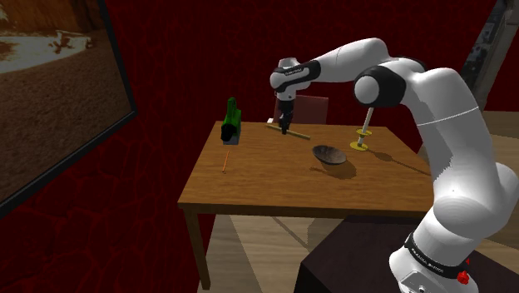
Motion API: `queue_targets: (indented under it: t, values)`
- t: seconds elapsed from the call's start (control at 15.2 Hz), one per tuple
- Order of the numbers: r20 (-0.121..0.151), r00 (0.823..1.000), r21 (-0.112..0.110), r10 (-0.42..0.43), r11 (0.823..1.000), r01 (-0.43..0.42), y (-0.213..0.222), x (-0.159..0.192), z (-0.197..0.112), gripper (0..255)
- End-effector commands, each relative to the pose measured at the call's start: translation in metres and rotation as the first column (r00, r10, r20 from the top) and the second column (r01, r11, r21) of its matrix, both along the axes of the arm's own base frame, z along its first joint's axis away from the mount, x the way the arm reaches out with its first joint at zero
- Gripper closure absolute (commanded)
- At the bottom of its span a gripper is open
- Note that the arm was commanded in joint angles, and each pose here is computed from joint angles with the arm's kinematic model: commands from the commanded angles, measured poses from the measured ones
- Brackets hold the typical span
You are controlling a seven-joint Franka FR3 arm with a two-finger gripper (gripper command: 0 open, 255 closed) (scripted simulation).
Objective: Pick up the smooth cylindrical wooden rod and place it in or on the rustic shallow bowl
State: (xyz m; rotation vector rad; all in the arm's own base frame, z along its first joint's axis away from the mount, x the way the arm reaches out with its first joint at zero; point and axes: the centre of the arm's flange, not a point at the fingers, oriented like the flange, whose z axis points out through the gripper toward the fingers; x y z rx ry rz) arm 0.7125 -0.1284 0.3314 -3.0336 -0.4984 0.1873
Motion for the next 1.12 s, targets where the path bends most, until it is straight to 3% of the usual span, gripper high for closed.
queue_targets:
  t: [0.0, 0.99, 1.06]
  values:
    - [0.000, 1.000, 0.000, 0.000, 1.000, 0.000, -0.010, -0.017, 0.002, 255]
    - [0.000, 1.000, 0.000, 0.000, 1.000, 0.000, -0.117, -0.191, 0.008, 255]
    - [0.000, 1.000, 0.000, 0.000, 1.000, 0.000, -0.117, -0.191, 0.003, 255]
